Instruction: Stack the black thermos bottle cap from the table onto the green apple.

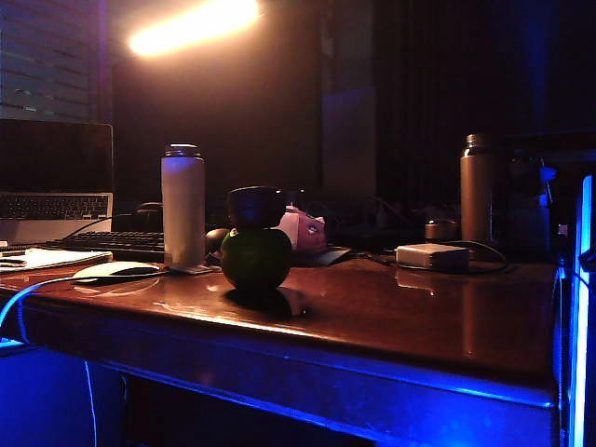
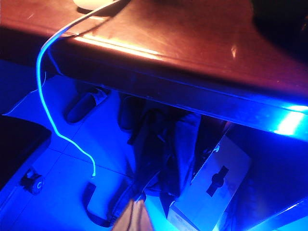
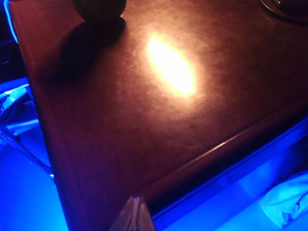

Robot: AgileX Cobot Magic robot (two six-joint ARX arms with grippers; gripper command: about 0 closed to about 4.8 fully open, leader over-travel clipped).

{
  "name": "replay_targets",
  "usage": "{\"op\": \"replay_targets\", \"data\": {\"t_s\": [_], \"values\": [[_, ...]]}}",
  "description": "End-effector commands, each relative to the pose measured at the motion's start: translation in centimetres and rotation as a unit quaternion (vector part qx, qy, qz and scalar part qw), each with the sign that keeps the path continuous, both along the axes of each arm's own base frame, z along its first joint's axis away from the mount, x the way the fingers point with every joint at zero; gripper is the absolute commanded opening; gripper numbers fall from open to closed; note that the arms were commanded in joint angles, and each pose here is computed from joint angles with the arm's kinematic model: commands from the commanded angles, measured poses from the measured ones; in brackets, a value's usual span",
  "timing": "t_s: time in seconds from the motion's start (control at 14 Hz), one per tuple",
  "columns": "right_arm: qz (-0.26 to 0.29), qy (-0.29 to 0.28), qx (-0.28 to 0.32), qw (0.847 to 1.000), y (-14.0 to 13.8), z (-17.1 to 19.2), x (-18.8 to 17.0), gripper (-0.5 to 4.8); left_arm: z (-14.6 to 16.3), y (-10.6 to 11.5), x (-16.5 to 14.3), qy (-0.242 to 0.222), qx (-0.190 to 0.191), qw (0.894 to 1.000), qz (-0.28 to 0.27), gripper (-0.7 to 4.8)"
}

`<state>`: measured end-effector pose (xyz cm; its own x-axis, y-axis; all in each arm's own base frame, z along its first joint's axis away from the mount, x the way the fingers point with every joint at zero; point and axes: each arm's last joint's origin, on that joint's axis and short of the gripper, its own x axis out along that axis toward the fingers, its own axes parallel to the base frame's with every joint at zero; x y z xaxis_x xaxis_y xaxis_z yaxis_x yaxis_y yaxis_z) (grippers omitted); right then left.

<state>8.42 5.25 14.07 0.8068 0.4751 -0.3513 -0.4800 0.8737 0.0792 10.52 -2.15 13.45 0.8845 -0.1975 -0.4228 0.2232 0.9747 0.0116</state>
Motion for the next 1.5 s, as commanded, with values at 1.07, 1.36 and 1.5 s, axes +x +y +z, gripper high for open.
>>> {"op": "replay_targets", "data": {"t_s": [1.07, 1.36, 1.5], "values": [[-0.074, -0.052, 0.029, 0.995, -1.4, 0.8, 0.3, 0.00, 1.2, 1.7, -0.9, -0.119, -0.013, 0.990, 0.076, -0.03], [-0.173, -0.093, 0.040, 0.980, -3.2, 0.9, 1.0, 0.00, 1.4, 2.4, -0.9, -0.131, -0.009, 0.985, 0.111, -0.03], [-0.220, -0.095, 0.036, 0.970, -4.1, 0.9, 1.1, 0.00, 1.4, 2.4, -0.9, -0.131, -0.009, 0.985, 0.111, -0.03]]}}
